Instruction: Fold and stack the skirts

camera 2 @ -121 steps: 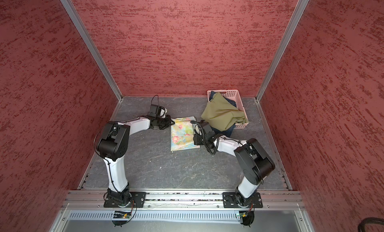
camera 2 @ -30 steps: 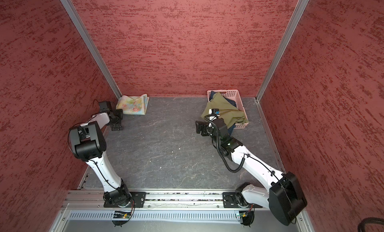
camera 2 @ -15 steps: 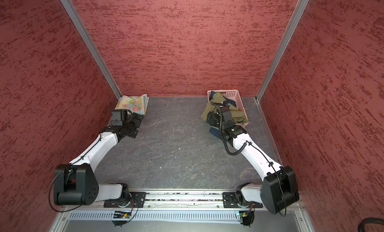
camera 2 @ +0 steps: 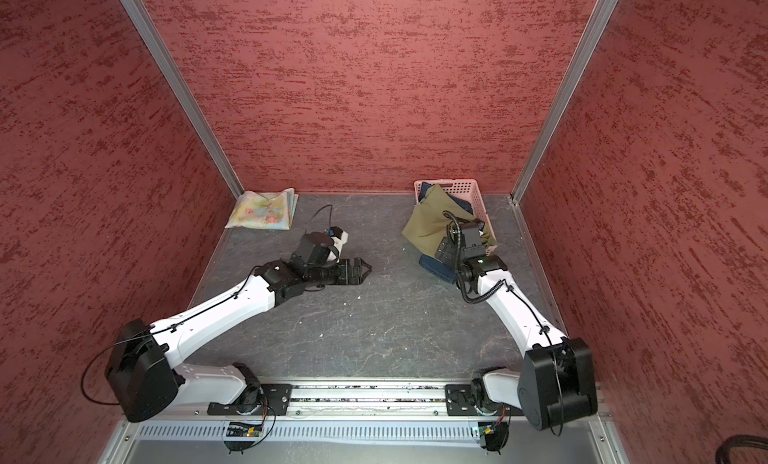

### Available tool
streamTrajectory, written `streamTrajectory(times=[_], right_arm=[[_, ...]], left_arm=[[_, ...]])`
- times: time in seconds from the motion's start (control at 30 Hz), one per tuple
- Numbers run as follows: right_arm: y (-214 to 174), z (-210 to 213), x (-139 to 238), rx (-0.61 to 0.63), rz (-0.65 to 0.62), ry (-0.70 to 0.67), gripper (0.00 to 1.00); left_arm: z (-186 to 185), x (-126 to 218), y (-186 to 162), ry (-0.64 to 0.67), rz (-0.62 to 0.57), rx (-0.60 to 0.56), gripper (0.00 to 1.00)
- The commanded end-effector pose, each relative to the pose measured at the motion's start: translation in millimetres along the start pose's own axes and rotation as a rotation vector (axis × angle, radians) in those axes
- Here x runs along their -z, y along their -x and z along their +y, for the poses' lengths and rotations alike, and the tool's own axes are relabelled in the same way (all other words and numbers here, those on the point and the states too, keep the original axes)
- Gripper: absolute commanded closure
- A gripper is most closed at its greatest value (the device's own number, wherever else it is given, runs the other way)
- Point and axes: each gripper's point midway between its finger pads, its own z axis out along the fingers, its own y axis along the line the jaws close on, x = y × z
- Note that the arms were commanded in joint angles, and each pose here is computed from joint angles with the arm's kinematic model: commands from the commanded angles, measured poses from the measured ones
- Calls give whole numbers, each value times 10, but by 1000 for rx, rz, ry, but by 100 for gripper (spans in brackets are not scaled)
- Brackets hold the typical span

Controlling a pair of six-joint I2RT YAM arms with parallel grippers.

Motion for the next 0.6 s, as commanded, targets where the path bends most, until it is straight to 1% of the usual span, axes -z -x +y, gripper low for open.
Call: streamTrajectory(times=[0.0,0.17,0.23,0.47,0.53,0.57], right_arm=[[-78,-26,34,-59,36,34,17],[-121,-79,-58,-92,57,54,21],[-104,-76,-101,-102,59,63,25],[2,10,-245,-117,54,96,35],[11,43,-322,-120,65,103,43],[20,64,-357,-122,72,109,51]], left_arm=[[-118,9,32,22,-27,-203,0],[-310,83,102,7,-52,-320,0],[-384,146,182,-5,-72,-359,0],[-411,179,263,-10,-101,-461,0],[-409,161,251,-29,-116,-481,0],[-412,160,251,-45,-130,-488,0]])
